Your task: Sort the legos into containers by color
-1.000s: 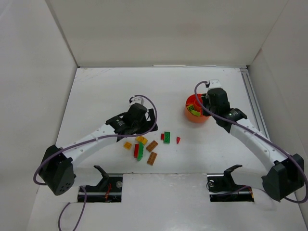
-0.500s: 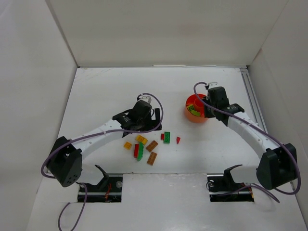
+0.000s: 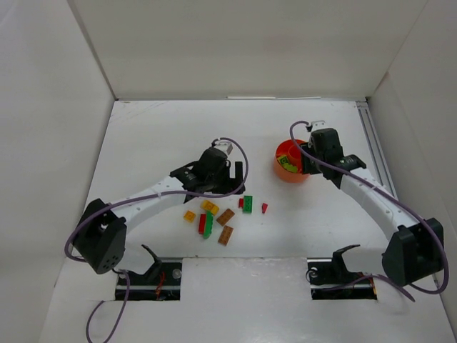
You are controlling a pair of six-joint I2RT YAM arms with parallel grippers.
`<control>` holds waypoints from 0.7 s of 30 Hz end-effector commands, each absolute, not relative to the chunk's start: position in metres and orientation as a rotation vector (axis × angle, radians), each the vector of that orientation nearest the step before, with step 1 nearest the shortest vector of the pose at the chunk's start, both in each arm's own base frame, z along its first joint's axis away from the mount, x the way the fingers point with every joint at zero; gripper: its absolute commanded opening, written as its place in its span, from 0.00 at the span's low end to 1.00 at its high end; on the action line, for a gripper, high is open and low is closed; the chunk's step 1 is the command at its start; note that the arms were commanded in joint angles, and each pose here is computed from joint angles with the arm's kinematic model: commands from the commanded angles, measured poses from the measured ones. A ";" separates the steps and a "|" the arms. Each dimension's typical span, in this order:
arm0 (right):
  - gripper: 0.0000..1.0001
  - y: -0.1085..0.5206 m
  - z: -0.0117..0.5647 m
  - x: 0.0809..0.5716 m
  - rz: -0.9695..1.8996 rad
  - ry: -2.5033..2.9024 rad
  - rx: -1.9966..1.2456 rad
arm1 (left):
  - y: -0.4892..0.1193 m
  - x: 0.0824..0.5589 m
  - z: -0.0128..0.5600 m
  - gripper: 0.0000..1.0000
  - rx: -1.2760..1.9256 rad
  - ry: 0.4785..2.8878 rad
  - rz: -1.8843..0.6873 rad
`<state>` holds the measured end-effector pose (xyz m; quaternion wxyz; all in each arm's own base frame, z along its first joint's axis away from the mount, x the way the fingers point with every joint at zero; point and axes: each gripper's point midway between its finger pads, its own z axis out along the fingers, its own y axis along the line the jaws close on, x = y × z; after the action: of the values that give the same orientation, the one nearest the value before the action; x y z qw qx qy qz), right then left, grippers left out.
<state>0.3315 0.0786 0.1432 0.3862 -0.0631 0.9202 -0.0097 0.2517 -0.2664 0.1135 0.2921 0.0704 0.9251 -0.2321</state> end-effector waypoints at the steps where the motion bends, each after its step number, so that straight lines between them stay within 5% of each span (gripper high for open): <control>1: 0.49 0.081 0.185 0.337 0.021 2.220 -0.151 | -0.285 0.250 0.112 0.84 0.359 2.412 -0.678; 7: 0.50 0.078 0.184 0.327 0.023 2.216 -0.150 | -0.284 0.264 0.080 0.48 0.417 2.463 -0.472; 21: 0.51 0.069 0.174 0.321 -0.031 2.248 -0.136 | -0.289 0.236 0.035 0.46 0.589 2.506 -0.138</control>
<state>0.3220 0.0745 0.1735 0.4262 -0.0563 0.9029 -0.0017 0.2341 -0.2861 0.0315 0.2576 0.2000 0.9403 -0.0974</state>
